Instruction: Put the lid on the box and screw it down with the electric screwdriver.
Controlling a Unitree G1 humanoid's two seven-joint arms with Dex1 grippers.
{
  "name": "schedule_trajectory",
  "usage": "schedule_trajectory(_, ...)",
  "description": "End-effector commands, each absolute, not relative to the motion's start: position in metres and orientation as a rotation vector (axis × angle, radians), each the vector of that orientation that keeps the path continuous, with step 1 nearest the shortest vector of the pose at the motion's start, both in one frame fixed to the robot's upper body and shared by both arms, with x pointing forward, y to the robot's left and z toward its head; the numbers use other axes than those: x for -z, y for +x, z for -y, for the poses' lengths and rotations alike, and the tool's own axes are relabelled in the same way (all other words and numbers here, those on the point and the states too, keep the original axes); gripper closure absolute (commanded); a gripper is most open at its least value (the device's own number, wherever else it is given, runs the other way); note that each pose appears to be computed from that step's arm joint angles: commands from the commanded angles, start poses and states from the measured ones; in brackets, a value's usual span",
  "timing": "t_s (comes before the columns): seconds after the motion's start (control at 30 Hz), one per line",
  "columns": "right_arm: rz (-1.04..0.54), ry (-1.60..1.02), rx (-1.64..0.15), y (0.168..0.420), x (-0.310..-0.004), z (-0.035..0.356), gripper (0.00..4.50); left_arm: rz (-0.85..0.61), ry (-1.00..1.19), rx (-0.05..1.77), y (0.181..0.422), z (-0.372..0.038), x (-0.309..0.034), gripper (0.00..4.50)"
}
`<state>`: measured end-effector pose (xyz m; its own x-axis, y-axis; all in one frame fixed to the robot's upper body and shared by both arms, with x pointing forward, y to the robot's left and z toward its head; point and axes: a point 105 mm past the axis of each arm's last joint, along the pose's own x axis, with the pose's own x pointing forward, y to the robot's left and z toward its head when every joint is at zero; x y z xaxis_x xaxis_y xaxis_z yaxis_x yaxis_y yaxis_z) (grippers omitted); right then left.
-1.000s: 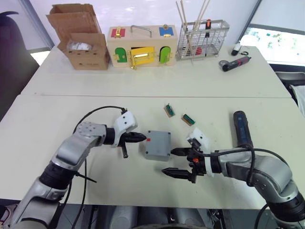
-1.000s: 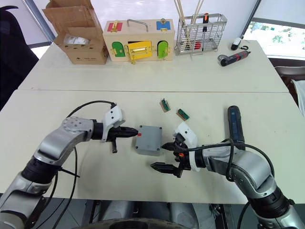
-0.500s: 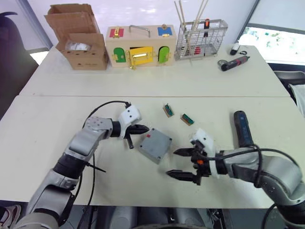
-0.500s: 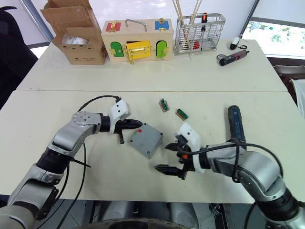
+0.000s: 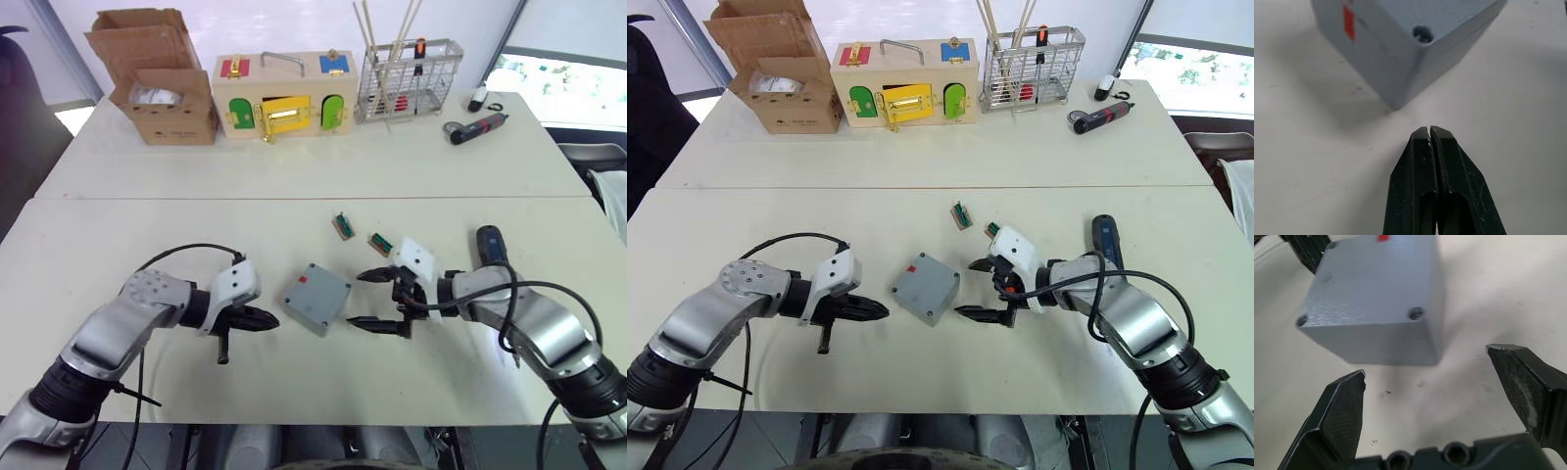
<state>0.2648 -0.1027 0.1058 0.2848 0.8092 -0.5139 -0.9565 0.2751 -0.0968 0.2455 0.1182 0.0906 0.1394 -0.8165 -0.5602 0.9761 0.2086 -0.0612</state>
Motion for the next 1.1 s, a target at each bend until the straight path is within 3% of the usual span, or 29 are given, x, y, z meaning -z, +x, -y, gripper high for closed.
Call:
schedule_trajectory(0.03,-0.359,-0.450,-1.291,0.264,-0.111,0.095,0.05,-0.481,0.344,1.301,0.248,-0.108,-0.098,4.50)
schedule_trajectory(0.43,-0.412,-0.336,-1.400,0.233,-0.113,0.082,0.05,-0.418,0.381,1.151,0.282,-0.111,-0.095,4.50)
schedule_trajectory(1.1,-0.428,-0.320,-1.334,0.228,-0.108,0.081,0.05,-0.326,0.356,1.163,0.300,-0.094,-0.113,4.50)
